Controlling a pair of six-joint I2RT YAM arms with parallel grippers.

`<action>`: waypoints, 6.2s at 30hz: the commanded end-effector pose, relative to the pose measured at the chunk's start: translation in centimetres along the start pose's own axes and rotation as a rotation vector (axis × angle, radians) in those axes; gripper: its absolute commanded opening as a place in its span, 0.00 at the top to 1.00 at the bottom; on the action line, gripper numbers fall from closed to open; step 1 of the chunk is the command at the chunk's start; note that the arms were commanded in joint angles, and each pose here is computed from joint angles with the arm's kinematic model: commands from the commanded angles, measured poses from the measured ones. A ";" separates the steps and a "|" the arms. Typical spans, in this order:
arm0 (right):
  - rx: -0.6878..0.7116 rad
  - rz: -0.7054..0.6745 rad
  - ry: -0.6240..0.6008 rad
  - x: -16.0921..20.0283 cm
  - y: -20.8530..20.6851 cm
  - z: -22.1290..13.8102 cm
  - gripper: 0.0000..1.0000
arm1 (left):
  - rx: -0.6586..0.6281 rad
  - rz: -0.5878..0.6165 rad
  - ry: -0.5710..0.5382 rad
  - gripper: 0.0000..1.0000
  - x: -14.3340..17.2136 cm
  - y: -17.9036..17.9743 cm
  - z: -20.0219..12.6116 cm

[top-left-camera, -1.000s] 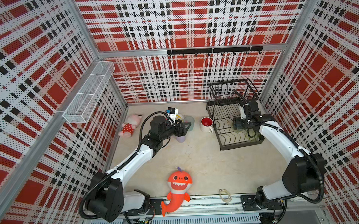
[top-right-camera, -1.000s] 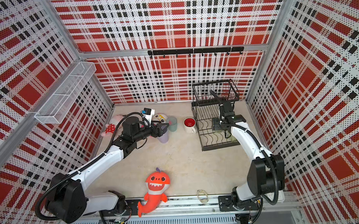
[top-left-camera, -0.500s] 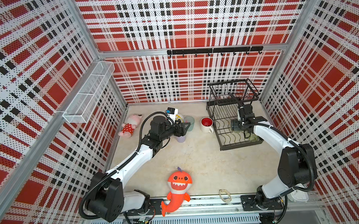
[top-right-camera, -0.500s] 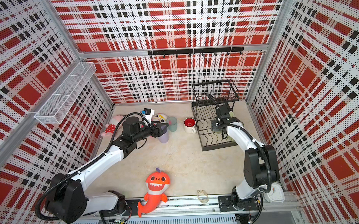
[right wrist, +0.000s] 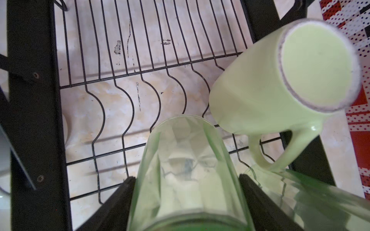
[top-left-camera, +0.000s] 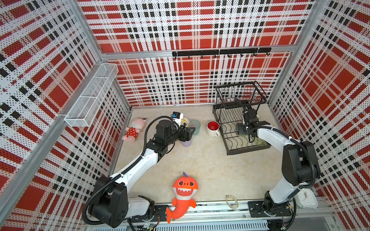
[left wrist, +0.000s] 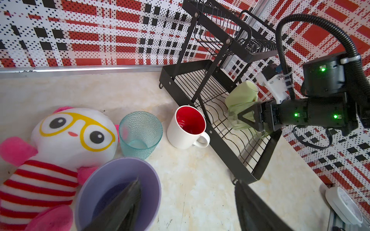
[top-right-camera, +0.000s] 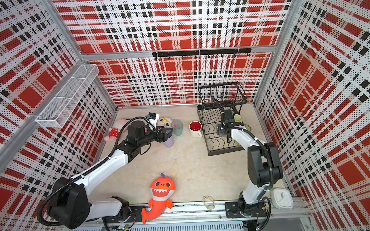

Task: Load cups into a dish rack
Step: Place the cup upside down at the dish rack, then pick up the cup from the center of the table.

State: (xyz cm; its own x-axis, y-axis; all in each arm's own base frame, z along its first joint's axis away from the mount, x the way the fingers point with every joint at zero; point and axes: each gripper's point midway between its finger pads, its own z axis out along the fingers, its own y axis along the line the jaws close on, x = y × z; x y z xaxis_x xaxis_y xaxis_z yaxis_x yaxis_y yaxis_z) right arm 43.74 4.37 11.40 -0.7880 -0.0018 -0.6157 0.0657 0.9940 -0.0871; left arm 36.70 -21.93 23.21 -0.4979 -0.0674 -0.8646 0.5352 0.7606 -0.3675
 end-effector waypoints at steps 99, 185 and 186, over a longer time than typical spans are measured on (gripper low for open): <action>-0.187 -0.080 -0.190 -3.4 2.9 -11.6 0.00 | -0.404 -0.075 0.133 0.16 0.1 7.1 0.5; -0.895 0.404 -0.352 -6.3 4.8 -20.4 0.00 | 0.236 -0.086 -0.194 0.92 -9.7 -4.2 -2.6; -0.951 0.416 -0.353 -6.4 5.2 -21.2 0.00 | 0.251 -0.101 -0.230 0.92 -10.2 -4.1 -2.9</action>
State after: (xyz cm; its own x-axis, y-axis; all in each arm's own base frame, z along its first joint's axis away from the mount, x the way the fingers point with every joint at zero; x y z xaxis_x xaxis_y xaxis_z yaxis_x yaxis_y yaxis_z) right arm 37.53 9.48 27.80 -0.5540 0.3749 -0.7434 -0.2113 0.8004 0.5611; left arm 37.78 -22.10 30.90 -0.4780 -0.1666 -0.8624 0.5808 0.6766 -0.4526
